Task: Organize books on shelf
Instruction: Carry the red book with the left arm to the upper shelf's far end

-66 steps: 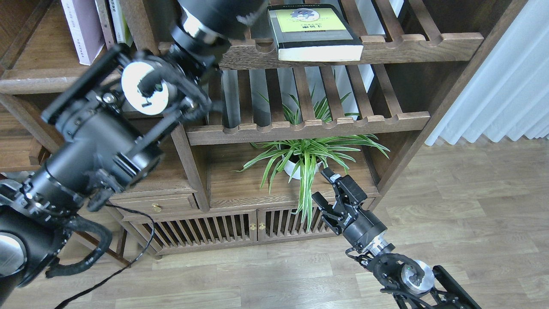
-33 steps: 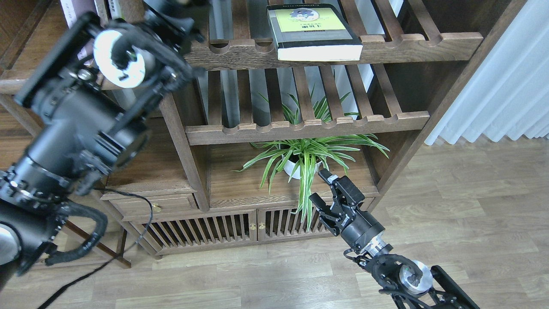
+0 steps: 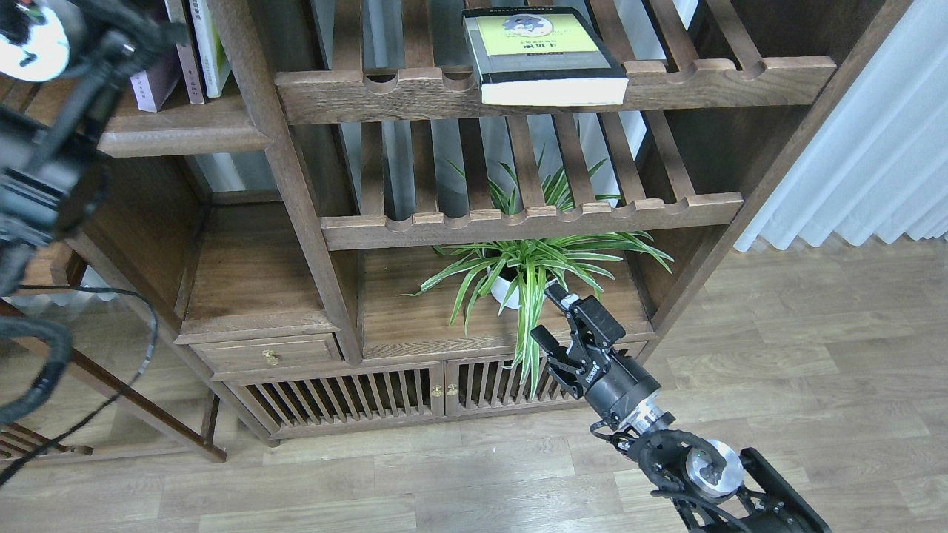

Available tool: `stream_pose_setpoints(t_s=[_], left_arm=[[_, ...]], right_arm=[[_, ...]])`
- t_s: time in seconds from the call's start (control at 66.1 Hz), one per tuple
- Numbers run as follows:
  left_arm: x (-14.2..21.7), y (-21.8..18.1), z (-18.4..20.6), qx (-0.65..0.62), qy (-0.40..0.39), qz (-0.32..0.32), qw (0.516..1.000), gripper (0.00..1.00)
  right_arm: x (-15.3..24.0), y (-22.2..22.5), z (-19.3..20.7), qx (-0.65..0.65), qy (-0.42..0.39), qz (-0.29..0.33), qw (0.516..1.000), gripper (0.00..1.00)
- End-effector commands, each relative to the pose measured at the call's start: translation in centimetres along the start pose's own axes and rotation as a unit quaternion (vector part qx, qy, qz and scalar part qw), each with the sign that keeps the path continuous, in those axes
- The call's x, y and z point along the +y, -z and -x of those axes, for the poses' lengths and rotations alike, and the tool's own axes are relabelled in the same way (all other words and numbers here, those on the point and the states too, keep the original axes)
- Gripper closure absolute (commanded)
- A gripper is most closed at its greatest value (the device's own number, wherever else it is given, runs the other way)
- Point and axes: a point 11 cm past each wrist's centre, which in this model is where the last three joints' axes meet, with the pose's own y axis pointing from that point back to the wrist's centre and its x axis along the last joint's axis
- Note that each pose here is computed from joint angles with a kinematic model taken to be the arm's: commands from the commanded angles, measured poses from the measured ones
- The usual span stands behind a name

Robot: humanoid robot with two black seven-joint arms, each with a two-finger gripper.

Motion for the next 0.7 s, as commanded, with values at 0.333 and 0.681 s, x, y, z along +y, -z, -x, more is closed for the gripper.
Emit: stream_pose_setpoints(t_s=[0.333, 0.681], left_arm=[[4.0, -10.4, 1.3, -0.162, -0.074, -0.03, 0.984, 0.89], [9.6, -15.0, 1.1, -0.252, -0.18, -0.08, 0.948, 0.91]], right_arm=[[-0.1, -0.5, -0.2, -0.001, -0.001, 0.004, 1.0, 0.01], [-0.1, -0.9, -0.8, 0.013, -0.013, 0.012, 1.0, 0.01]])
